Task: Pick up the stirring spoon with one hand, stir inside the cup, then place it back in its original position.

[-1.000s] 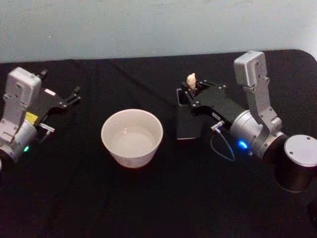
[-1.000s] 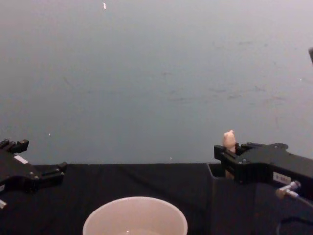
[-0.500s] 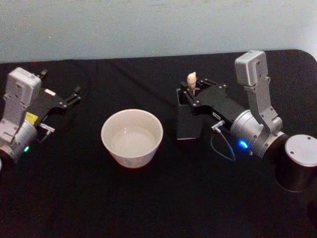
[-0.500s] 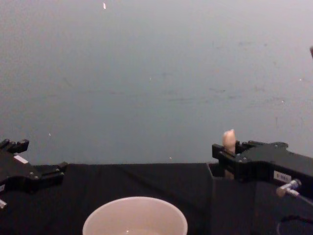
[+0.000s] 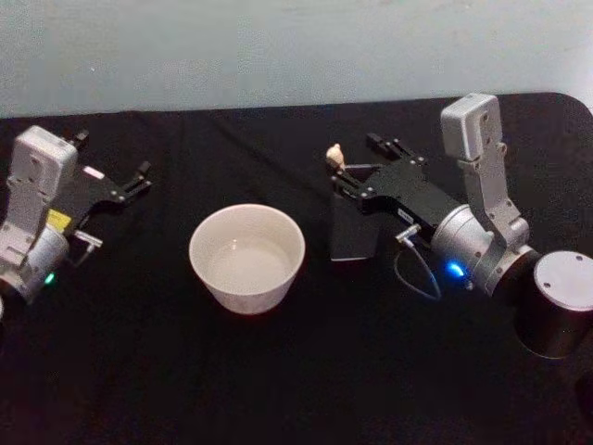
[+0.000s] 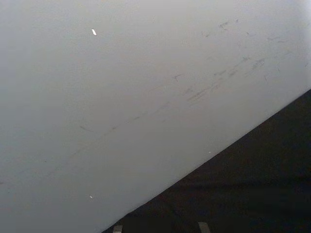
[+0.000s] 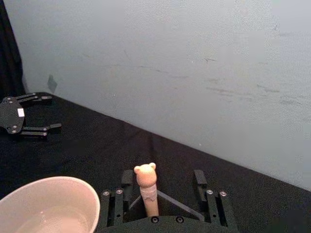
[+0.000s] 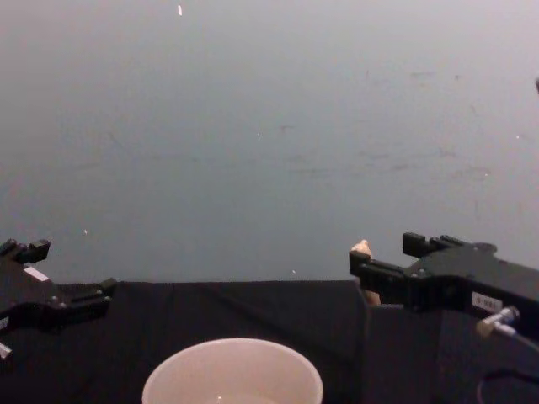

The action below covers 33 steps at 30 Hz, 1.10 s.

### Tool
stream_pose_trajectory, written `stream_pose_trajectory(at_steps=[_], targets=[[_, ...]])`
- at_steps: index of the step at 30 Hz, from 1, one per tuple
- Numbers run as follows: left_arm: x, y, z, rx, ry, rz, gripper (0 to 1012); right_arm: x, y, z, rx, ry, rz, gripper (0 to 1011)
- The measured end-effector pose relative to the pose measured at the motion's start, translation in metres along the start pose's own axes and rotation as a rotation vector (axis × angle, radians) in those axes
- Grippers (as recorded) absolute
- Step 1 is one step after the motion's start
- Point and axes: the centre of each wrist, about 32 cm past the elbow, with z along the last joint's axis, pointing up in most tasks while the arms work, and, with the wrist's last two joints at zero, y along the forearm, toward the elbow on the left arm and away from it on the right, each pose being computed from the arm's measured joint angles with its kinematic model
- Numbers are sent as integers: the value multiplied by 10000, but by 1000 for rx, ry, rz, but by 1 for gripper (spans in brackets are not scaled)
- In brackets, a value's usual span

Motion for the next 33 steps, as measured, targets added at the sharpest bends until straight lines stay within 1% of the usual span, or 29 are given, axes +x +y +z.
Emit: stream_pose_trajectory(at_steps=[2,5,6,8,9,14,17,19,21,22,24,25,27,29,30,31,33], targets=[[0,0,0,0,0,0,1001,0,0,1,0,0,0,820],[0,0,0,0,0,0,1001,0,0,2,1,0,1,870],[0,0,0,0,0,0,1001,0,0,2,1,0,1,918],[0,0,0,0,0,0,1001,0,0,2,1,0,1,983],[0,0,0,0,0,0,1001,0,0,2,1,0,1,1000],[0,0,0,0,0,0,1001,6,-1,21,11,9,5,1000],[0,0,0,0,0,0,1001,35,2,102,50,25,3,1000],[0,0,0,0,0,0,1001,65,5,178,88,39,-8,1000],[0,0,0,0,0,0,1001,93,8,229,114,48,-24,1000],[0,0,0,0,0,0,1001,124,7,266,133,53,-45,1000],[0,0,0,0,0,0,1001,162,7,297,152,55,-74,1000],[0,0,0,0,0,0,1001,202,6,311,163,55,-103,1000],[0,0,0,0,0,0,1001,269,6,292,160,45,-151,1000],[0,0,0,0,0,0,1001,307,9,254,146,34,-182,1000],[0,0,0,0,0,0,1001,342,8,199,125,22,-208,1000],[0,0,0,0,0,0,1001,342,8,199,125,22,-208,1000],[0,0,0,0,0,0,1001,379,3,102,86,6,-239,1000]])
